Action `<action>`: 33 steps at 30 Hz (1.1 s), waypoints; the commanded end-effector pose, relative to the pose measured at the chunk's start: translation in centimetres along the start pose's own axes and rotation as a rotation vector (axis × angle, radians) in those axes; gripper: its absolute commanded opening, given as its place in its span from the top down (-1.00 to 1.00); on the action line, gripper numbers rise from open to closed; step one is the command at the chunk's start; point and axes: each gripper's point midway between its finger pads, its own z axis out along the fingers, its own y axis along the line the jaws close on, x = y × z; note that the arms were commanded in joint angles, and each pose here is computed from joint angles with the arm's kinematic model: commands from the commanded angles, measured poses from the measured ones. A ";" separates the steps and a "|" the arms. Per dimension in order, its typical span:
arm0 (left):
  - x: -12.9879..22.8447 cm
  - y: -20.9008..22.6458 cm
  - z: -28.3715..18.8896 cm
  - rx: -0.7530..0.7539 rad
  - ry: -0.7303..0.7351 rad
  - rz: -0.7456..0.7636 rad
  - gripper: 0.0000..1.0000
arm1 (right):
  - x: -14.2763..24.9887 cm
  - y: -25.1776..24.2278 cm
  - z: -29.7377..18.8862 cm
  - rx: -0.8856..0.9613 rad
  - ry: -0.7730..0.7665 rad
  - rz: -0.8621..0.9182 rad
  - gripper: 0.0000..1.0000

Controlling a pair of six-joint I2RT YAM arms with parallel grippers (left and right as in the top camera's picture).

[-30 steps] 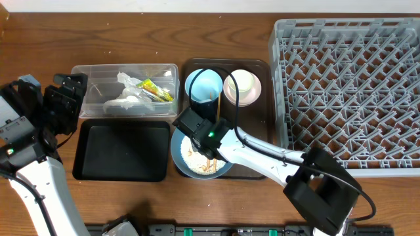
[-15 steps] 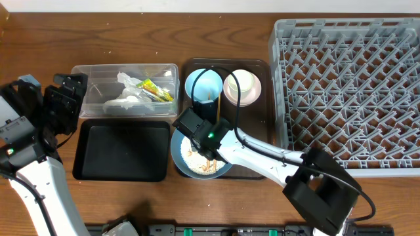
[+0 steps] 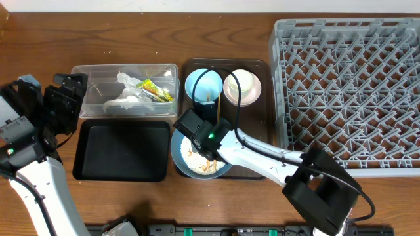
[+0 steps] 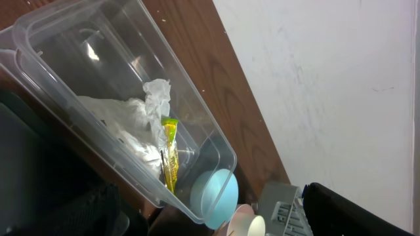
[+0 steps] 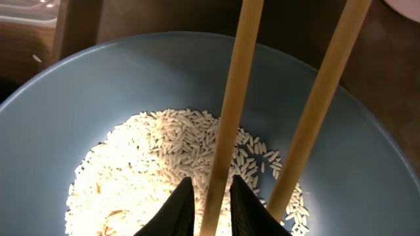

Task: Sort waste into correct bins and load items into the dishwasher rack
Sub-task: 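Close the right gripper on one chopstick and lift it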

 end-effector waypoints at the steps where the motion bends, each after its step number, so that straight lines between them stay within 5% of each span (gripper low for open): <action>1: -0.2 -0.3 -0.2 0.009 -0.002 -0.001 -0.82 | 1.1 -0.2 0.7 0.019 0.019 -0.004 0.65; 9: -0.2 -0.3 -0.2 0.009 -0.002 -0.001 -0.82 | 0.9 0.2 0.7 0.002 0.007 0.001 0.67; 14: -0.2 -0.3 -0.2 0.009 -0.003 -0.002 -0.82 | 0.3 0.6 0.4 -0.019 -0.015 0.010 0.92; 22: -0.2 -0.3 -0.2 0.009 -0.003 -0.002 -0.82 | -0.1 0.9 0.0 -0.030 -0.025 0.014 0.88; 33: -0.2 -0.3 -0.2 0.009 -0.003 -0.002 -0.81 | -6.5 2.1 -7.4 -0.165 -0.201 0.065 0.98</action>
